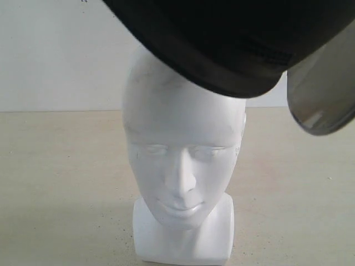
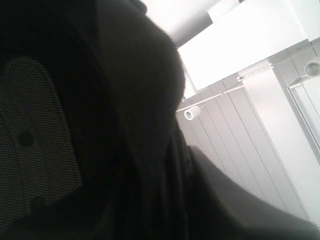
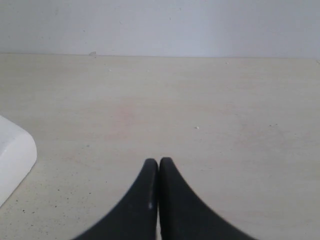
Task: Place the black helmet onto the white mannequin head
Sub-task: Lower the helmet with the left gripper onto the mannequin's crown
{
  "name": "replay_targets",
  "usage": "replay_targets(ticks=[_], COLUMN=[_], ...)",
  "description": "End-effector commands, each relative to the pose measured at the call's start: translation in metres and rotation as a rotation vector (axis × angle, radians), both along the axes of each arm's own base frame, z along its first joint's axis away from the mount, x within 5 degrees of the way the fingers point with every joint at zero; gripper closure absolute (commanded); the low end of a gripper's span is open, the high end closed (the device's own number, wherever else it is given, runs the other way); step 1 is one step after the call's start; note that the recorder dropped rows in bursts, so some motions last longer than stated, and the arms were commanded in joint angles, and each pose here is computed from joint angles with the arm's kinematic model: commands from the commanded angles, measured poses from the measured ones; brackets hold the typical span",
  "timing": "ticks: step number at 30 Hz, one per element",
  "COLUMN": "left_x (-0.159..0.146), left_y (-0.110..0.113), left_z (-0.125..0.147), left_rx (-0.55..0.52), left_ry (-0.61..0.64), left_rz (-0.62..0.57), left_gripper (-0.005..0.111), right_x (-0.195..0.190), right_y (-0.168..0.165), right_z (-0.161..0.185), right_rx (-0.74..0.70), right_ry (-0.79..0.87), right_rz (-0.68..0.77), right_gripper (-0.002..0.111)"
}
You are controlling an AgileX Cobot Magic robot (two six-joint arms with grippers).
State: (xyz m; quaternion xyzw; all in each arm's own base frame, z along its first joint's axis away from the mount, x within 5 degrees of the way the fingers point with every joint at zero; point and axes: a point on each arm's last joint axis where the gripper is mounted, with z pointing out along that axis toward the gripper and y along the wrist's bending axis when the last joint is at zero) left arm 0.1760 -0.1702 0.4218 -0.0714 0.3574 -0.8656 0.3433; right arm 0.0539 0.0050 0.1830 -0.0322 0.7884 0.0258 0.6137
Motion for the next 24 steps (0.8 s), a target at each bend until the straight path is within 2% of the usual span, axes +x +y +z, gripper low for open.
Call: replay_targets(ticks=[1,12,24], left_x=[0.005,0.023,0.038], left_y=[0.0,-0.012,0.004], left_z=[0.002,-0.015,-0.017], left_rx=[-0.095,-0.074,-0.078], left_ry=[-0.011,0.065,0.079], left_rz=[-0.015,-0.008,0.048], left_gripper=[0.102,0.102,0.102], right_x=[0.0,0.0,0.0], right_y=[0.0,0.0,0.0], right_z=[0.001,0.001,0.001], right_rx=[-0.003,-0.003,-0.003], right_ry=[-0.013,-0.013,-0.013], right_rz=[0.003,0.003,0.003], right_gripper=[0.108,0.108,0.108])
